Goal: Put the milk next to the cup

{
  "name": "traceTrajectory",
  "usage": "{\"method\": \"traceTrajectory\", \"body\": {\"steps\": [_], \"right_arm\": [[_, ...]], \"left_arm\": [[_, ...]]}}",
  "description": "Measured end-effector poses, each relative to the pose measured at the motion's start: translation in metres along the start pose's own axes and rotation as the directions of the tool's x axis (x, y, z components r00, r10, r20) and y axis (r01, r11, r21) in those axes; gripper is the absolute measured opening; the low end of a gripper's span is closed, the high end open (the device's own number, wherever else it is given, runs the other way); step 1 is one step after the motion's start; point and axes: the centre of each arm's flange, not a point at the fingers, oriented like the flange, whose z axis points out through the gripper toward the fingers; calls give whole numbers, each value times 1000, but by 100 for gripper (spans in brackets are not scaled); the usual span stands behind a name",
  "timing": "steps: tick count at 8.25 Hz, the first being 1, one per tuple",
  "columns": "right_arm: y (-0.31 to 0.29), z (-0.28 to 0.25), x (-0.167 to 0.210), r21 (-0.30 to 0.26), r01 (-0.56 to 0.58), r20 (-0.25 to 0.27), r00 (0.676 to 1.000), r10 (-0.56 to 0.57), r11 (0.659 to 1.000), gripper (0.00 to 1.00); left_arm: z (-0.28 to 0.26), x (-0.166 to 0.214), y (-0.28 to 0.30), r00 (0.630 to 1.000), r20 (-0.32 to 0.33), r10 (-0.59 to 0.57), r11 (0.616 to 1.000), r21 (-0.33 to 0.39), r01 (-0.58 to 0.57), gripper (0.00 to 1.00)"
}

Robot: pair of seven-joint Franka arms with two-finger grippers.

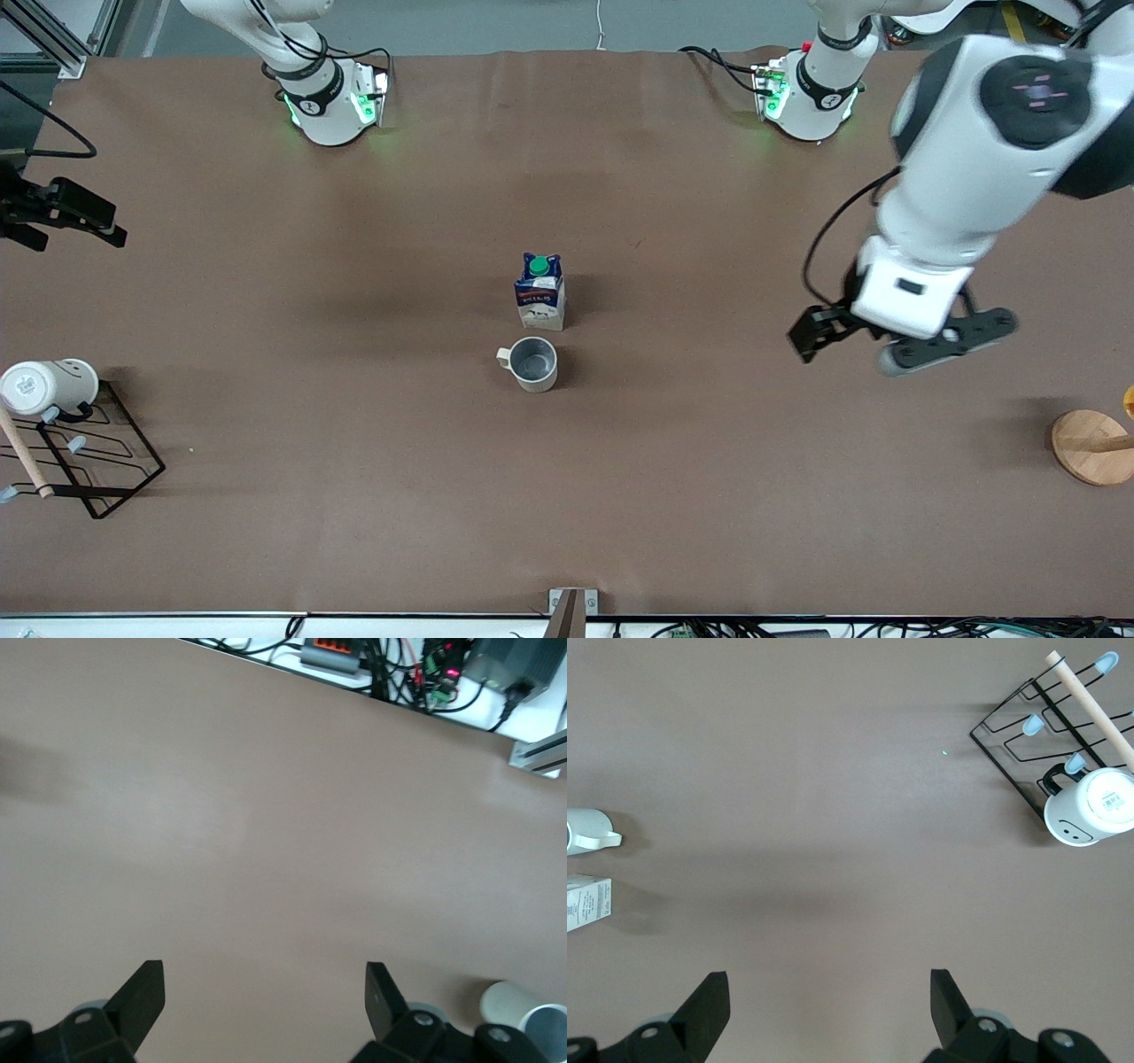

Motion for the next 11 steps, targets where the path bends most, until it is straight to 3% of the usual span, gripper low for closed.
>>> {"method": "traceTrajectory", "body": {"steps": [2, 5, 11], "right_arm": [[0, 0, 0, 0, 0, 0, 1000, 0, 1000, 100], [0, 1, 0, 0, 0, 3, 1000, 0, 1000, 100], [2, 2, -1, -18, 0, 11, 1000, 0, 1000, 100]], "left_arm": [[-25, 1, -61, 998, 3, 63, 998, -11, -63, 100], [-53, -41, -127, 987, 25, 157, 987, -23, -156, 100], [-78, -65, -153, 948, 128, 292, 956, -33, -290, 100]]}}
